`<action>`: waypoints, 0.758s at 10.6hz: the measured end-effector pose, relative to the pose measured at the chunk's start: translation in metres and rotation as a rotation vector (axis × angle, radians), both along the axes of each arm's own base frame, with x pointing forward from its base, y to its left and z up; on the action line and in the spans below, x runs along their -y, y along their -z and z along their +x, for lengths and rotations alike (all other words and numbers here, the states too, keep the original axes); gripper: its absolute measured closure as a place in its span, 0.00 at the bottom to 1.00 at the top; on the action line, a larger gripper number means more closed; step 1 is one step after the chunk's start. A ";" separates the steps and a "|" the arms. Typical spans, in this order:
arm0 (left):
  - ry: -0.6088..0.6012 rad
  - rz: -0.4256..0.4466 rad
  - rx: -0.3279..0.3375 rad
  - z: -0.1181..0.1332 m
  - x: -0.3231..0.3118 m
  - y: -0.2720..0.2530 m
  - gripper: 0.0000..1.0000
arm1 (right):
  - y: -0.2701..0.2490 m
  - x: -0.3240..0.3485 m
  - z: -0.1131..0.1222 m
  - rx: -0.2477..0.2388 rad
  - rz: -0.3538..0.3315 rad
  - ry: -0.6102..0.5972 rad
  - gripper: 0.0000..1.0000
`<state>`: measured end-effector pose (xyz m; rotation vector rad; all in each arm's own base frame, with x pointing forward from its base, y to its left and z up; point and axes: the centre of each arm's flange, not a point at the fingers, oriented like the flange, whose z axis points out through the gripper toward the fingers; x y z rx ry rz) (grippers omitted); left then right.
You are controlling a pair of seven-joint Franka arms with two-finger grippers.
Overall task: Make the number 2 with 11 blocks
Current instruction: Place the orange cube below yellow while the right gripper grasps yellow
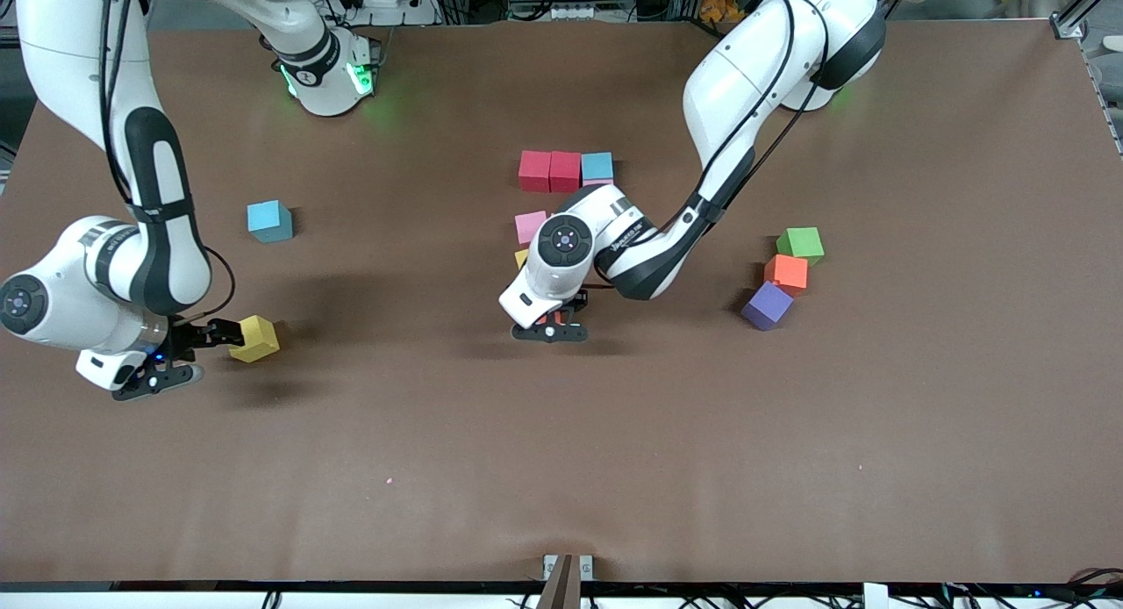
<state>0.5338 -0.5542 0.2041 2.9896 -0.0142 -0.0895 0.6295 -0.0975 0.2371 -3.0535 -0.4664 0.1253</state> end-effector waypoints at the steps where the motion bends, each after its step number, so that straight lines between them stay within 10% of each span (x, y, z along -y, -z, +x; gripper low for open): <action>1: -0.011 0.002 -0.003 -0.002 0.001 0.001 0.41 | 0.006 -0.003 -0.003 -0.009 0.002 -0.007 0.00; 8: -0.072 0.008 -0.014 -0.016 0.015 0.007 0.41 | 0.022 -0.014 -0.011 -0.004 -0.005 -0.022 0.00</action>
